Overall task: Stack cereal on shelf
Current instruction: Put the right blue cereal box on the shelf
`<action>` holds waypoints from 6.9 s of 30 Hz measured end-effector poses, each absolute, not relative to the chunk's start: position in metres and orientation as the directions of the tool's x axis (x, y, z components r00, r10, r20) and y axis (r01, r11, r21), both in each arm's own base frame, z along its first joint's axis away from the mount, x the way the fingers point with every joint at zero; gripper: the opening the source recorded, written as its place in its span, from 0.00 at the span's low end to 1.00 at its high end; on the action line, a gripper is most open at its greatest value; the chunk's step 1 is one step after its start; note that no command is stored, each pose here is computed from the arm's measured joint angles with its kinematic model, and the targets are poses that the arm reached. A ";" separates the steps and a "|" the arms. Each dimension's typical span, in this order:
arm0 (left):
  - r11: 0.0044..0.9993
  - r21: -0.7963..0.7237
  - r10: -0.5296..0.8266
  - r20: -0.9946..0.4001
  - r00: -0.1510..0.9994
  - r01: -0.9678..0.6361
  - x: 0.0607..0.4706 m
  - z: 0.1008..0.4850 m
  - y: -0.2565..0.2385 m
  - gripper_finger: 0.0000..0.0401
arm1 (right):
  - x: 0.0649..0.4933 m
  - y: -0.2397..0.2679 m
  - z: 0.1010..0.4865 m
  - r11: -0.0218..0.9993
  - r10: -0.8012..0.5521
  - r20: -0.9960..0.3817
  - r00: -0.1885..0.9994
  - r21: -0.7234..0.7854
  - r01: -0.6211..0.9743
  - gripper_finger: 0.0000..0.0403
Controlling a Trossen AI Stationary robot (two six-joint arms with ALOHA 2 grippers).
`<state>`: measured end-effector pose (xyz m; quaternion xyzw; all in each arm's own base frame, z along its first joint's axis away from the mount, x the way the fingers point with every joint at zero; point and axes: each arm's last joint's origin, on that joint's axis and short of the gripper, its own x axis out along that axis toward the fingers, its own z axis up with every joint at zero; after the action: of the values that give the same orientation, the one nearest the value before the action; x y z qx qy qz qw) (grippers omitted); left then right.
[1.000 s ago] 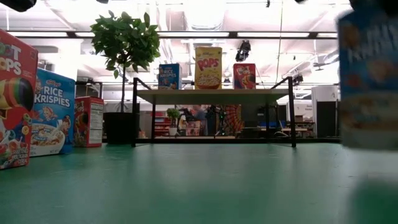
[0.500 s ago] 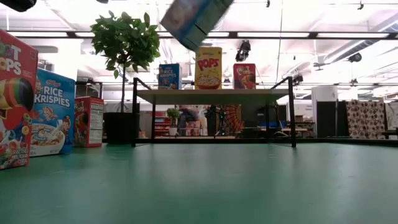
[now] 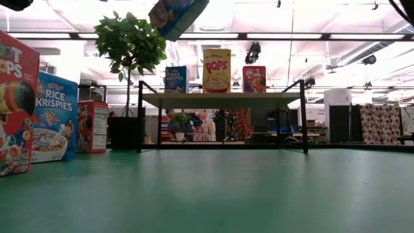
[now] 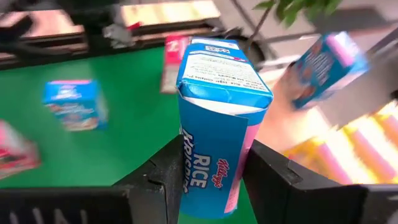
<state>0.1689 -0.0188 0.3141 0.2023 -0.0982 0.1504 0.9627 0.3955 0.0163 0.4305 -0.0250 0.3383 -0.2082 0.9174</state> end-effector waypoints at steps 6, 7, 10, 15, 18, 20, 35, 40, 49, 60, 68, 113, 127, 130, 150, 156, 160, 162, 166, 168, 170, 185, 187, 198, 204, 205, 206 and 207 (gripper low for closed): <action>0.833 0.382 0.333 0.232 0.914 -0.401 0.157 0.317 -0.014 0.00 | 0.406 -0.029 0.428 0.882 -0.470 -0.573 0.671 -0.292 0.369 0.33; 0.828 0.383 0.344 0.228 0.911 -0.408 0.155 0.317 -0.014 0.00 | 0.406 -0.034 0.426 0.883 -0.470 -0.584 0.662 -0.308 0.355 0.33; 0.816 0.389 0.373 0.208 0.904 -0.427 0.152 0.315 -0.012 0.00 | 0.413 -0.045 0.419 0.887 -0.461 -0.591 0.662 -0.320 0.333 0.32; 0.815 0.394 0.374 0.201 0.905 -0.425 0.151 0.315 -0.012 0.00 | 0.430 -0.055 0.396 0.884 -0.464 -0.631 0.621 -0.375 0.280 0.32; 0.807 0.413 0.377 0.189 0.907 -0.422 0.152 0.314 -0.012 0.00 | 0.439 -0.056 0.382 0.882 -0.463 -0.652 0.600 -0.405 0.241 0.32; 0.804 0.421 0.377 0.185 0.907 -0.420 0.152 0.313 -0.012 0.00 | 0.444 -0.056 0.376 0.879 -0.467 -0.659 0.589 -0.418 0.229 0.32; 0.800 0.431 0.379 0.177 0.908 -0.418 0.154 0.312 -0.012 0.00 | 0.451 -0.069 0.366 0.871 -0.484 -0.663 0.571 -0.430 0.239 0.48; 0.800 0.431 0.379 0.177 0.908 -0.418 0.154 0.312 -0.012 0.00 | 0.453 -0.070 0.368 0.864 -0.489 -0.637 0.596 -0.449 0.228 0.49; 0.800 0.432 0.379 0.175 0.909 -0.417 0.154 0.312 -0.012 0.00 | 0.456 -0.073 0.373 0.855 -0.496 -0.600 0.627 -0.462 0.235 0.49; 0.801 0.433 0.379 0.170 0.910 -0.414 0.154 0.311 -0.013 0.00 | 0.444 -0.070 0.395 0.852 -0.499 -0.550 0.669 -0.452 0.264 0.49; 0.800 0.442 0.378 0.155 0.913 -0.406 0.158 0.308 -0.013 0.00 | 0.417 -0.048 0.427 0.866 -0.462 -0.531 0.710 -0.441 0.234 0.49; 0.685 0.535 0.598 -0.026 0.801 -0.494 0.249 0.327 0.038 0.00 | 0.269 0.036 0.351 0.948 -0.240 -0.424 0.873 -0.297 0.116 0.08; 0.691 0.534 0.638 -0.134 0.758 -0.487 0.270 0.326 0.080 0.00 | 0.238 0.031 0.316 0.954 -0.192 -0.275 0.942 -0.279 0.113 0.08; 0.689 0.536 0.646 -0.148 0.749 -0.488 0.271 0.323 0.083 0.00 | 0.233 0.030 0.312 0.951 -0.188 -0.246 0.951 -0.286 0.114 0.08; 0.696 0.503 0.672 -0.206 0.711 -0.512 0.279 0.308 0.095 0.00 | 0.233 0.030 0.305 0.950 -0.188 -0.242 0.952 -0.292 0.113 0.08; 0.696 0.503 0.672 -0.205 0.711 -0.513 0.277 0.310 0.094 0.00 | 0.233 0.030 0.306 0.950 -0.188 -0.231 0.955 -0.289 0.117 0.08; 0.696 0.502 0.672 -0.202 0.712 -0.514 0.277 0.314 0.094 0.00 | 0.233 0.030 0.307 0.950 -0.189 -0.228 0.955 -0.288 0.120 0.08; 0.695 0.502 0.672 -0.201 0.712 -0.515 0.277 0.315 0.094 0.00 | 0.233 0.030 0.307 0.950 -0.190 -0.228 0.955 -0.288 0.120 0.08; 0.694 0.500 0.673 -0.196 0.713 -0.517 0.277 0.316 0.094 0.00 | 0.232 0.030 0.307 0.949 -0.190 -0.232 0.954 -0.291 0.119 0.08; 0.693 0.498 0.673 -0.189 0.715 -0.521 0.276 0.317 0.094 0.00 | 0.232 0.030 0.306 0.947 -0.190 -0.236 0.953 -0.299 0.115 0.08; 0.692 0.498 0.673 -0.183 0.716 -0.523 0.275 0.319 0.094 0.00 | 0.232 0.030 0.307 0.946 -0.191 -0.236 0.953 -0.303 0.114 0.08; 0.703 0.488 0.662 -0.180 0.728 -0.518 0.277 0.337 0.089 0.00 | 0.231 0.030 0.303 0.946 -0.192 -0.270 0.943 -0.308 0.105 0.08; 0.711 0.494 0.652 -0.197 0.732 -0.501 0.277 0.343 0.086 0.00 | 0.231 0.030 0.302 0.945 -0.193 -0.285 0.939 -0.311 0.100 0.08; 0.904 0.400 0.360 -0.521 0.774 -0.151 0.261 0.390 0.079 0.00 | 0.230 0.030 0.300 0.946 -0.194 -0.303 0.933 -0.308 0.097 0.08; 0.919 0.371 0.338 -0.566 0.752 -0.134 0.258 0.410 0.089 0.02 | 0.230 0.030 0.299 0.943 -0.195 -0.310 0.931 -0.320 0.092 0.08; 0.921 0.366 0.336 -0.568 0.751 -0.135 0.259 0.411 0.091 0.04 | 0.230 0.030 0.299 0.943 -0.195 -0.311 0.930 -0.320 0.091 0.08; 0.925 0.357 0.329 -0.576 0.749 -0.132 0.259 0.411 0.094 0.06 | 0.230 0.029 0.299 0.943 -0.195 -0.314 0.929 -0.321 0.090 0.08; 0.929 0.347 0.322 -0.586 0.744 -0.128 0.260 0.411 0.097 0.08 | 0.230 0.029 0.298 0.943 -0.196 -0.316 0.928 -0.322 0.089 0.08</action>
<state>0.2600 0.0968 0.4105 0.1438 0.3363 0.1218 0.9227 0.2298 0.0295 0.2985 -0.1527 0.1746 -0.0733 0.9700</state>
